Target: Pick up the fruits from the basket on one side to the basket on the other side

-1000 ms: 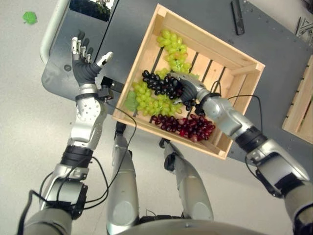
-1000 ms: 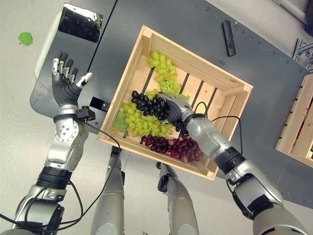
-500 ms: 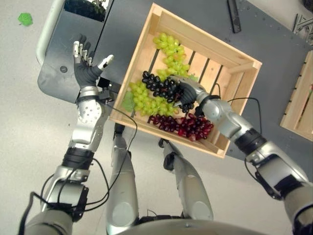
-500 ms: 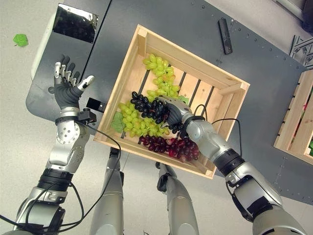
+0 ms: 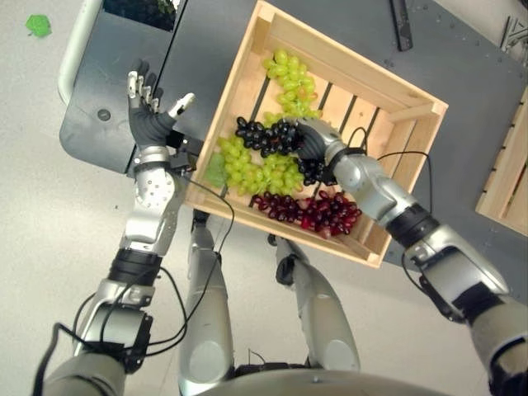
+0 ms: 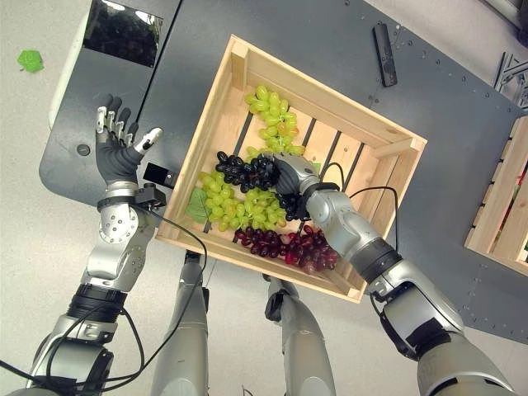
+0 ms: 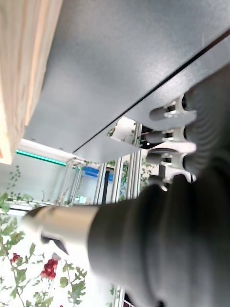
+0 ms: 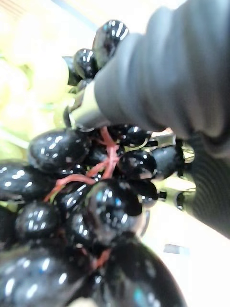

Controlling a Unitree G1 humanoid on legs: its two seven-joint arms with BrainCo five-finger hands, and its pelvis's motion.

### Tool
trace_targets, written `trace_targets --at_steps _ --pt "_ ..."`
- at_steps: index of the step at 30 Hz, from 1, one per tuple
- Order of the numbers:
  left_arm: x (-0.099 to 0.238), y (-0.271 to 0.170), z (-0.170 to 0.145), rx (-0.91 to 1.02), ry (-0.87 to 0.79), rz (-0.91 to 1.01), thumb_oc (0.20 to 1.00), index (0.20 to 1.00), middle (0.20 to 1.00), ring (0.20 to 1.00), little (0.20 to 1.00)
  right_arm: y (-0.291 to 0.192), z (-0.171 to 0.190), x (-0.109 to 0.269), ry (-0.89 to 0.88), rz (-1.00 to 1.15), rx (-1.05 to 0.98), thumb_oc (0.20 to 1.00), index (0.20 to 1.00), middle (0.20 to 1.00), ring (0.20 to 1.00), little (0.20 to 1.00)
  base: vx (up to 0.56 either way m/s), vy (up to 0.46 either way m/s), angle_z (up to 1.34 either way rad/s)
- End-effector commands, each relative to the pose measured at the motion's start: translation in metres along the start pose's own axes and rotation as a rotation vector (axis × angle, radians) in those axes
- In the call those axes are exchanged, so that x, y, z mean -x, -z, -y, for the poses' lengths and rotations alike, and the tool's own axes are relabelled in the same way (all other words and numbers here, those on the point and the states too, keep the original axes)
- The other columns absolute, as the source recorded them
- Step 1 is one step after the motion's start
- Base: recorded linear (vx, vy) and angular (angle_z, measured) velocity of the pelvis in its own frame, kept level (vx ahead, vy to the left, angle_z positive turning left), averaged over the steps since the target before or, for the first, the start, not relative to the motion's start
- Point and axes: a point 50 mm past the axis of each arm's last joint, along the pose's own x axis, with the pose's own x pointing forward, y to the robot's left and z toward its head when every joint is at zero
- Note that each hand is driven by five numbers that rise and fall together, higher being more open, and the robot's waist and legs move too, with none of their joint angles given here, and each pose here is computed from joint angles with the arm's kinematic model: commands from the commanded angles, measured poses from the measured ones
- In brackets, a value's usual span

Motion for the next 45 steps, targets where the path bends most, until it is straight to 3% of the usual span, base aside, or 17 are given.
trace_targets --at_steps 1,10,12,16,20,22,26,28,33,45 --pt "-0.003 -0.028 0.005 0.000 0.026 0.148 1.000 1.000 1.000 1.000 1.000 -0.005 -0.044 0.008 -0.139 0.004 -0.050 0.200 0.200 0.200 0.200 0.200 0.00 0.000 0.00" --pt "-0.004 -0.028 0.008 -0.002 0.035 0.146 1.000 1.000 1.000 1.000 1.000 -0.005 -0.047 0.006 -0.162 -0.012 -0.127 0.200 0.200 0.200 0.200 0.200 0.00 0.000 0.00" --pt "-0.004 -0.027 0.009 -0.003 0.048 0.141 1.000 1.000 1.000 1.000 1.000 -0.008 -0.057 0.007 -0.225 -0.010 -0.239 0.200 0.200 0.200 0.200 0.200 0.00 0.000 0.00" --pt "-0.007 -0.031 0.021 0.006 0.129 0.156 1.000 1.000 1.000 1.000 1.000 -0.022 -0.075 0.012 -0.377 0.047 -0.729 0.200 0.200 0.200 0.200 0.200 0.00 0.000 0.00" --pt "-0.008 -0.036 0.028 0.023 0.216 0.184 1.000 1.000 1.000 1.000 1.000 -0.035 -0.082 0.023 -0.530 0.136 -1.083 0.200 0.200 0.200 0.200 0.200 0.00 -0.003 0.01" --pt "-0.007 -0.037 0.028 0.036 0.226 0.186 1.000 1.000 1.000 1.000 1.000 -0.034 -0.083 0.026 -0.537 0.141 -1.142 0.200 0.200 0.200 0.200 0.200 0.00 -0.011 0.06" --pt "-0.004 -0.039 0.026 0.072 0.251 0.198 1.000 1.000 1.000 1.000 1.000 -0.028 -0.094 0.040 -0.544 0.135 -1.412 0.200 0.200 0.200 0.200 0.200 0.00 -0.011 0.08" --pt "-0.004 -0.039 0.026 0.073 0.251 0.198 1.000 1.000 1.000 1.000 1.000 -0.027 -0.094 0.041 -0.544 0.134 -1.412 0.200 0.200 0.200 0.200 0.200 0.00 -0.006 0.09" --pt "0.004 -0.036 0.010 0.068 0.237 0.183 1.000 1.000 1.000 1.000 1.000 -0.018 -0.105 0.062 -0.480 0.124 -1.671 0.200 0.200 0.200 0.200 0.200 0.00 0.006 0.13" --pt "0.033 -0.010 -0.022 0.094 0.177 0.058 1.000 1.000 1.000 1.000 1.000 0.020 -0.098 0.100 -0.284 0.077 -1.815 0.200 0.200 0.200 0.200 0.200 0.03 0.020 0.08"
